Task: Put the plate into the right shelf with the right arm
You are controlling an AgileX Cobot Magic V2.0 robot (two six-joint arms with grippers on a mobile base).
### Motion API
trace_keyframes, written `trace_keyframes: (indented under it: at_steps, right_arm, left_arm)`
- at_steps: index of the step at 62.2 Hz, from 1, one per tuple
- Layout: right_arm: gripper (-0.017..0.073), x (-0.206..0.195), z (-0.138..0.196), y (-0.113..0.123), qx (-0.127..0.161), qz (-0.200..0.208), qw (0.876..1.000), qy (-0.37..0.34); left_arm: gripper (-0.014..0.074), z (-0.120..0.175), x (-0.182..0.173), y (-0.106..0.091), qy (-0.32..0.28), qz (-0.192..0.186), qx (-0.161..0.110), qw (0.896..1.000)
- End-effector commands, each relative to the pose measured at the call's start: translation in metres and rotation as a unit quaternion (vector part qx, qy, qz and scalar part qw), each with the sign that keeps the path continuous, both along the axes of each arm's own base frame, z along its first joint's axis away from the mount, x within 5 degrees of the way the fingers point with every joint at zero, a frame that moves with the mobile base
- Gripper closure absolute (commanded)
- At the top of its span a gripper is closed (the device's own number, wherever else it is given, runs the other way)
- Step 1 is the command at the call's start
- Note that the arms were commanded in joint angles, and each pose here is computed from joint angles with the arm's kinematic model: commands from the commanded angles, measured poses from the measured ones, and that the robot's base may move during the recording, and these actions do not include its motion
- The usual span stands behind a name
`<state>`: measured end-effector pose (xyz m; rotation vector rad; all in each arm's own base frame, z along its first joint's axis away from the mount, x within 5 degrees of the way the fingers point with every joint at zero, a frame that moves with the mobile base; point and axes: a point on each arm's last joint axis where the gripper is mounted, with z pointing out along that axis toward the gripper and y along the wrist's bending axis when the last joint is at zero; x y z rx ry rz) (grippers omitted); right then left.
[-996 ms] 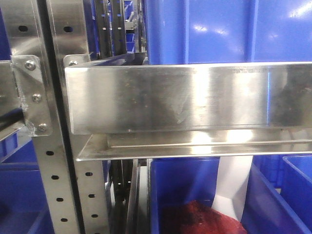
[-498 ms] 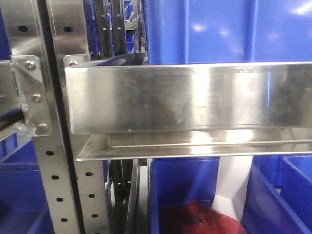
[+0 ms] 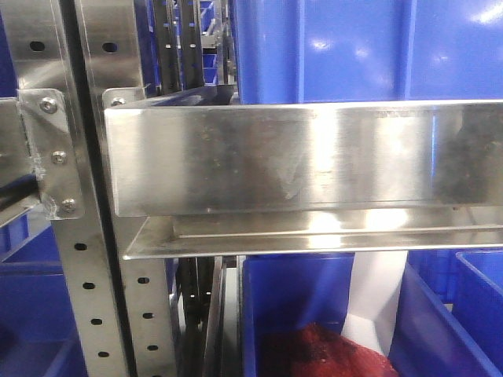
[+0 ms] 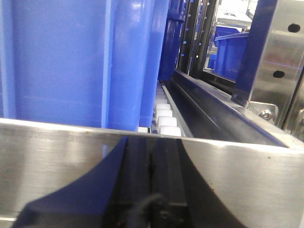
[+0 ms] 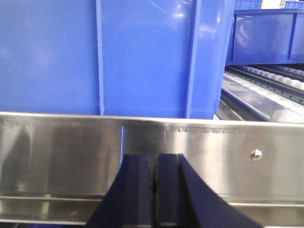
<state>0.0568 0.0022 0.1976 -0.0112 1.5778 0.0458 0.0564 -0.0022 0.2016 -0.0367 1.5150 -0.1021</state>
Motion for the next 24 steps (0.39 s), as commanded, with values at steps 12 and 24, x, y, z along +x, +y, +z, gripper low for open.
trace_keyframes:
  at_steps: [12,24]
  right_arm:
    - [0.0513,-0.0018,0.0115,-0.0009,0.002,-0.006,0.998,-0.059]
    - [0.0513,-0.0018,0.0115,-0.0009,0.002,-0.006,0.998,-0.059]
  left_arm:
    - [0.064,0.0056,-0.0013,-0.0001,-0.046,-0.002,-0.005,0.999]
    - [0.064,0.0056,-0.0013,-0.0001,-0.046,-0.002,-0.005,0.999]
